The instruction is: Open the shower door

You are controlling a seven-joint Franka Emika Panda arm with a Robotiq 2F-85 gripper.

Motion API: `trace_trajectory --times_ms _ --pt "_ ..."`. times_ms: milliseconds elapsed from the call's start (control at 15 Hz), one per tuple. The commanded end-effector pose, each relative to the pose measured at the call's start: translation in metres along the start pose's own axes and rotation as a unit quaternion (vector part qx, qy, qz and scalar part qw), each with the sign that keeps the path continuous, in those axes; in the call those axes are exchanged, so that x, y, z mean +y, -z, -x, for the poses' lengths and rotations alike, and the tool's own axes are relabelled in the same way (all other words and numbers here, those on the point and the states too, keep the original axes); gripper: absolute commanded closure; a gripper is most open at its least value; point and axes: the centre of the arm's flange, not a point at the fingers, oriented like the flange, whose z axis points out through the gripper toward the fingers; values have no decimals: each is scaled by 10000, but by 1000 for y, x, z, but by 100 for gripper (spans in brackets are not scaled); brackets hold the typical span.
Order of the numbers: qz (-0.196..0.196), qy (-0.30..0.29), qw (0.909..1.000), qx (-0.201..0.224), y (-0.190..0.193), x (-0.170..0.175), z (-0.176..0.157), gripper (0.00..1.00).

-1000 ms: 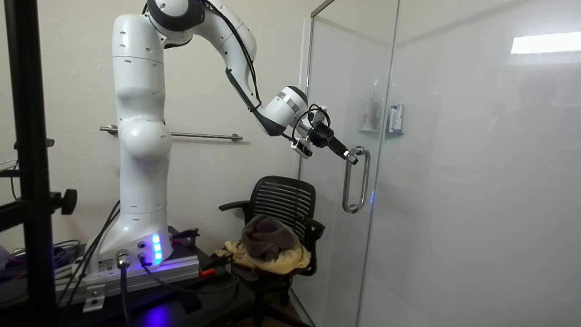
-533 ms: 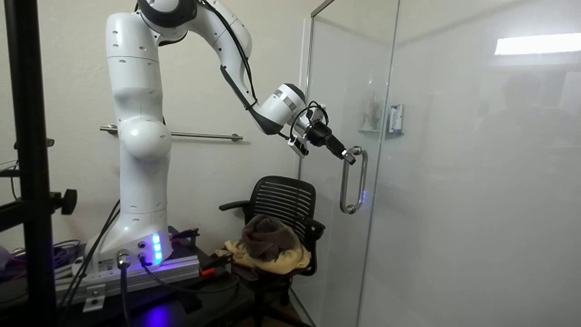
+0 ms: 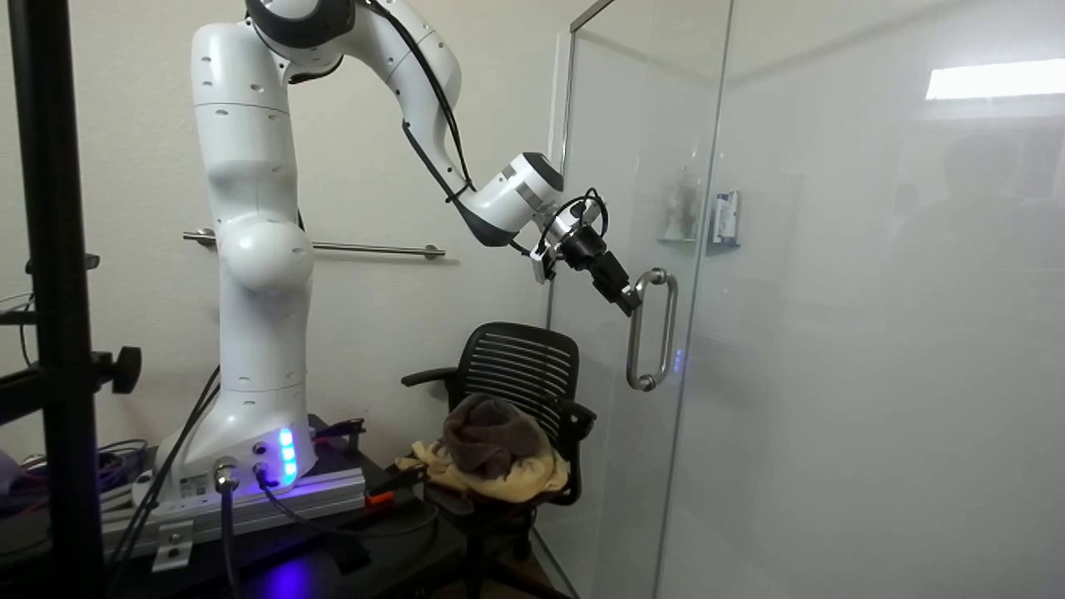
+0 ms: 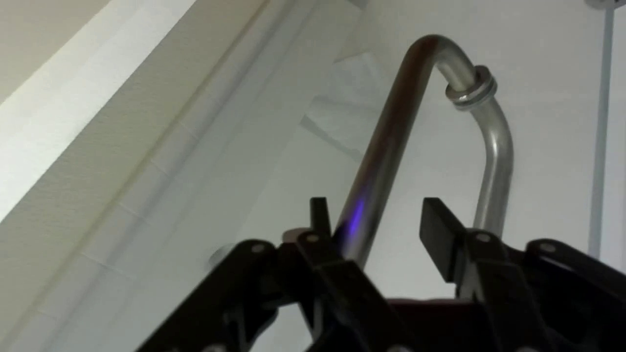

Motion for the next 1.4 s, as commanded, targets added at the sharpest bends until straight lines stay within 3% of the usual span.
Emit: trace_trajectory --times_ms 0,67,200,600,933,1333 --pt "-478 807 9952 -276 -15 29 10 79" --pt "-600 963 9933 -237 -21 32 11 85" --pt "-766 561 9951 288 -25 27 12 97" --pt "-613 -113 9889 1348 -32 24 31 94" --pt "-363 -223 9823 1824 -33 43 40 94" --pt "-607 -636 9751 2037 -17 53 32 94"
